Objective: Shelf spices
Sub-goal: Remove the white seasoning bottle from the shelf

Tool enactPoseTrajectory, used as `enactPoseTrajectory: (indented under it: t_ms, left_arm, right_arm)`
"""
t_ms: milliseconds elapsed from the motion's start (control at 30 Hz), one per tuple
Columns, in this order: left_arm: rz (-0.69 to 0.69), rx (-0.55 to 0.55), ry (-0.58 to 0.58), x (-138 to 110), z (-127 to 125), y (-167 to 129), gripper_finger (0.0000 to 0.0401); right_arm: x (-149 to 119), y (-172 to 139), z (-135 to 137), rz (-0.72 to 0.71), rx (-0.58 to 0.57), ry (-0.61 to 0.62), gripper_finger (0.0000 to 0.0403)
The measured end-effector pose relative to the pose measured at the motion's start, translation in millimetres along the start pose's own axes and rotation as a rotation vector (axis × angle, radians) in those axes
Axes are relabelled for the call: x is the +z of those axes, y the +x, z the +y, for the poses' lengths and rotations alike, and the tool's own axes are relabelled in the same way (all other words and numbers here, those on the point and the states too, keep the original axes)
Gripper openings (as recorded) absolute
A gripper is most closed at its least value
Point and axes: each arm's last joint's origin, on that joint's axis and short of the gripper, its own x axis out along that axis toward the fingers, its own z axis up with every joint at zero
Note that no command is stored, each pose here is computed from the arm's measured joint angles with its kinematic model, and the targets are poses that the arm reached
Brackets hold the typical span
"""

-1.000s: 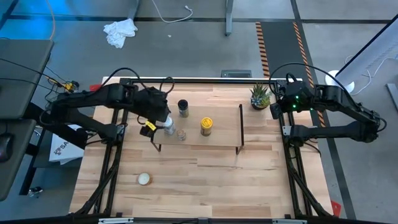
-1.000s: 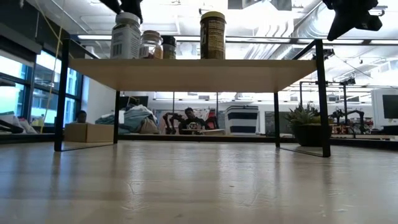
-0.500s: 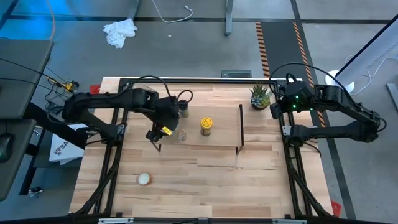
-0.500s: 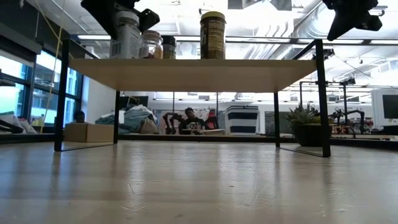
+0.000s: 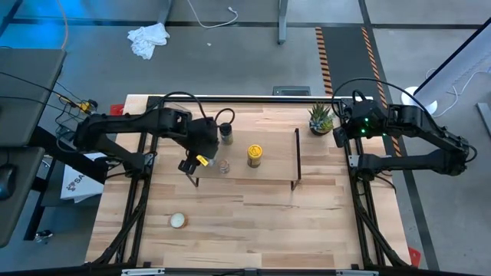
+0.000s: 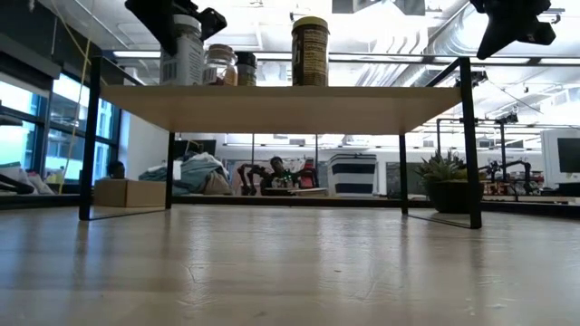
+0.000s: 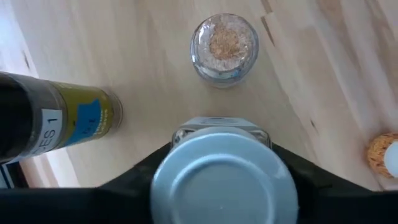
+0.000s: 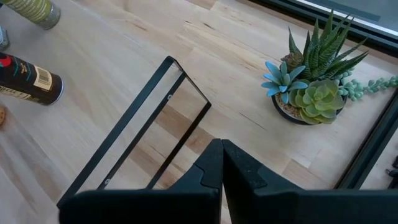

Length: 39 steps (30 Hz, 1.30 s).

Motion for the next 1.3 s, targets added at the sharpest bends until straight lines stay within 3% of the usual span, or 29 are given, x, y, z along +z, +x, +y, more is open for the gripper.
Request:
enactPoseTrajectory:
  t_ms: [167, 300, 467, 567, 633, 733, 833, 1100, 1300]
  left_arm:
    - [0.021, 0.037, -0.111, -6, -2, -11, 0.0189]
    - [-0.092, 0.064, -0.289, -19, -11, -57, 0.0189]
    - [-0.226, -0.021, -0.436, -43, -46, -103, 0.0189]
    - [-0.105, -0.122, -0.402, -54, -74, -107, 0.0189]
    - [-0.001, -0.169, -0.329, -56, -93, -100, 0.0189]
    - [-0.003, -0.193, -0.207, -51, -115, -83, 0.0189]
    - [0.093, -0.14, -0.2, -60, -129, -54, 0.0189]
    - [-0.017, -0.146, -0.517, -80, -143, 23, 0.0189]
    - [0.071, -0.008, -0.643, -105, -147, 65, 0.0189]
  right_arm:
    - [0, 0, 0, 0.0, 0.0, 0.002, 0.0]
    - [0, 0, 0, -0.001, -0.001, 0.0, 0.0]
    - [0, 0, -1, -0.013, -0.017, 0.007, 0.0]
    - [0, 0, -1, -0.013, -0.017, 0.007, 0.0]
    - [0, 0, -1, -0.014, -0.017, 0.007, 0.0]
    - [0, 0, -1, -0.014, -0.019, 0.007, 0.0]
    - [0, 0, -1, -0.014, -0.019, 0.007, 0.0]
    - [0, 0, -1, -0.014, -0.018, 0.008, 0.0]
    - [0, 0, -1, -0.014, -0.018, 0.008, 0.0]
